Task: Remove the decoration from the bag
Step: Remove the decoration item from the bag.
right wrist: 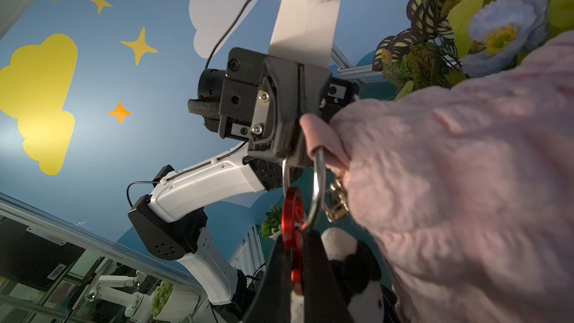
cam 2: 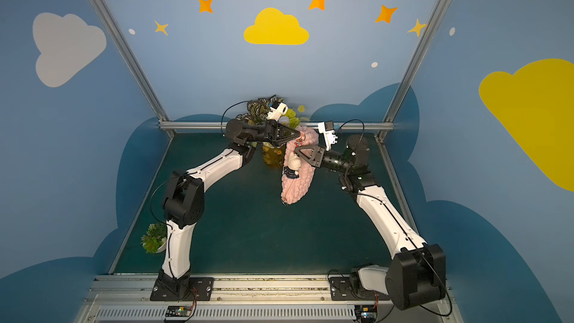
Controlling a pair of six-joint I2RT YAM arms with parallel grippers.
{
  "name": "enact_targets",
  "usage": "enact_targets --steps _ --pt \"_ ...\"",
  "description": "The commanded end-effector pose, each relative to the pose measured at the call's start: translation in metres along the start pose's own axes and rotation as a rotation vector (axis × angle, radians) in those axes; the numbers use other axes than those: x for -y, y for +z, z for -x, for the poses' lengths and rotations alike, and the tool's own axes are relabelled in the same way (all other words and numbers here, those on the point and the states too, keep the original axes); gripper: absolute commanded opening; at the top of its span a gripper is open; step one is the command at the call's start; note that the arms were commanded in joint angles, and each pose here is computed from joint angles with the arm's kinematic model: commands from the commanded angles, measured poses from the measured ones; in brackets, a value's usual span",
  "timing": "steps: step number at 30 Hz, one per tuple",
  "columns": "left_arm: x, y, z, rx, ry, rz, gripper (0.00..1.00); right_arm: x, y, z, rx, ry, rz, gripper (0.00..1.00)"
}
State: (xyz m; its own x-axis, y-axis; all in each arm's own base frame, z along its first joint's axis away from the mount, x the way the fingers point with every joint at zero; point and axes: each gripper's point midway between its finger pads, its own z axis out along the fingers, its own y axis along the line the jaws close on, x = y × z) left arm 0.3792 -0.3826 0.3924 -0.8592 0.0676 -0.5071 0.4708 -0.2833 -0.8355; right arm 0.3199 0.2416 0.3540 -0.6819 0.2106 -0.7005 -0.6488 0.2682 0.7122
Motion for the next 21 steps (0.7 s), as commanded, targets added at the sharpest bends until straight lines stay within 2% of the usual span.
enact_targets --steps 1,12,21 --pt "0.053 0.012 -0.006 -0.03 0.192 -0.043 0.02 0.009 0.006 -0.008 -0.047 0.031 -0.043 0.0" --pt "0.053 0.022 -0.017 -0.062 0.193 -0.052 0.02 0.023 0.014 -0.002 -0.054 0.059 -0.074 0.0" --pt "0.037 0.02 -0.038 -0.084 0.198 0.014 0.02 0.029 0.013 0.027 0.074 0.074 -0.091 0.0"
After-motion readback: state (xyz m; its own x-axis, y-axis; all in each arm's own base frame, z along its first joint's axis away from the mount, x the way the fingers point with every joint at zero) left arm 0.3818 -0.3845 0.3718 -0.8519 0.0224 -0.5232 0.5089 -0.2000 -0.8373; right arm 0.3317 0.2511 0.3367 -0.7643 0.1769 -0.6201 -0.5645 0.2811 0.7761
